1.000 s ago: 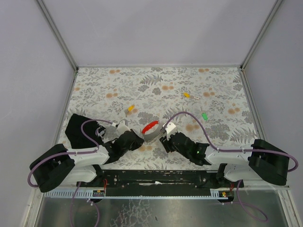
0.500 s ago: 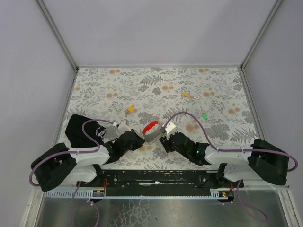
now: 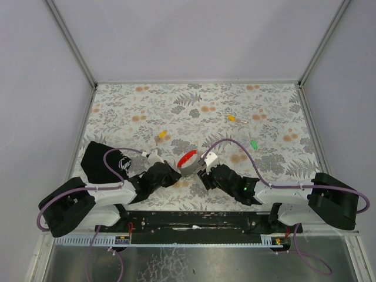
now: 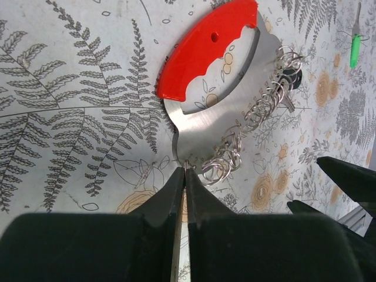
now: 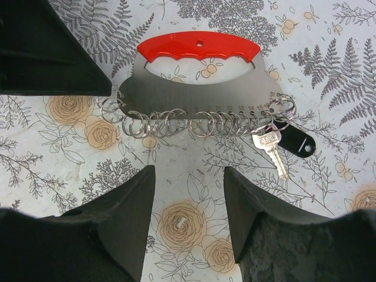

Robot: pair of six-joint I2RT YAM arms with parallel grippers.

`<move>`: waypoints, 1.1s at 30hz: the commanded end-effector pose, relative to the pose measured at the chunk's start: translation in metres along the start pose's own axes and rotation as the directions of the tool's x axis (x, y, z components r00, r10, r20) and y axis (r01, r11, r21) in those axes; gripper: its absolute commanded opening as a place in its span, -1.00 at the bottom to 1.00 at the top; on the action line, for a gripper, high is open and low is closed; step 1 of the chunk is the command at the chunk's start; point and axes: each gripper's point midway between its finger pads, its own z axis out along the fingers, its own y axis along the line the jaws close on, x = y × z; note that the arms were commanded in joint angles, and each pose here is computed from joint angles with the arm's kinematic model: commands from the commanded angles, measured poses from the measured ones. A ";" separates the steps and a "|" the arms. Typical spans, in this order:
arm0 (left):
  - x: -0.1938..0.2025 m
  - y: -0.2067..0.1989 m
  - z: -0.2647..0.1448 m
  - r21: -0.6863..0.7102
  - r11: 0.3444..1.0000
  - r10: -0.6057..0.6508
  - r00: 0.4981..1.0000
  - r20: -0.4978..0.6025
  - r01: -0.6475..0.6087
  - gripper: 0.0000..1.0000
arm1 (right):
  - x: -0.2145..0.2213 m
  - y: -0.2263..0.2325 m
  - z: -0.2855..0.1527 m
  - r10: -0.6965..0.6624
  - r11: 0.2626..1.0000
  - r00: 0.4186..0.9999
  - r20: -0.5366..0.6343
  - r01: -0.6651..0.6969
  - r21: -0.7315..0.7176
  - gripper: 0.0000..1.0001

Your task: Put the keys on the keyring

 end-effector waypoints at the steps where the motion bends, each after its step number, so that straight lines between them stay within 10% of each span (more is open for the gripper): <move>1: -0.013 -0.014 -0.006 0.046 0.998 0.029 0.999 0.033 -0.031 -1.00 | -0.031 0.004 0.002 0.022 1.000 0.997 0.073 -0.021 -0.013 0.13; 13: -0.050 -0.020 -0.039 0.059 0.949 0.294 0.938 0.184 -0.310 -1.00 | -0.053 0.024 0.002 0.024 0.992 0.993 0.119 -0.009 -0.126 0.15; 33: -0.074 -0.098 -0.055 0.225 0.618 0.612 0.641 0.464 -0.753 -1.00 | -0.129 0.004 0.007 -0.238 0.889 0.875 0.422 0.371 -0.268 0.21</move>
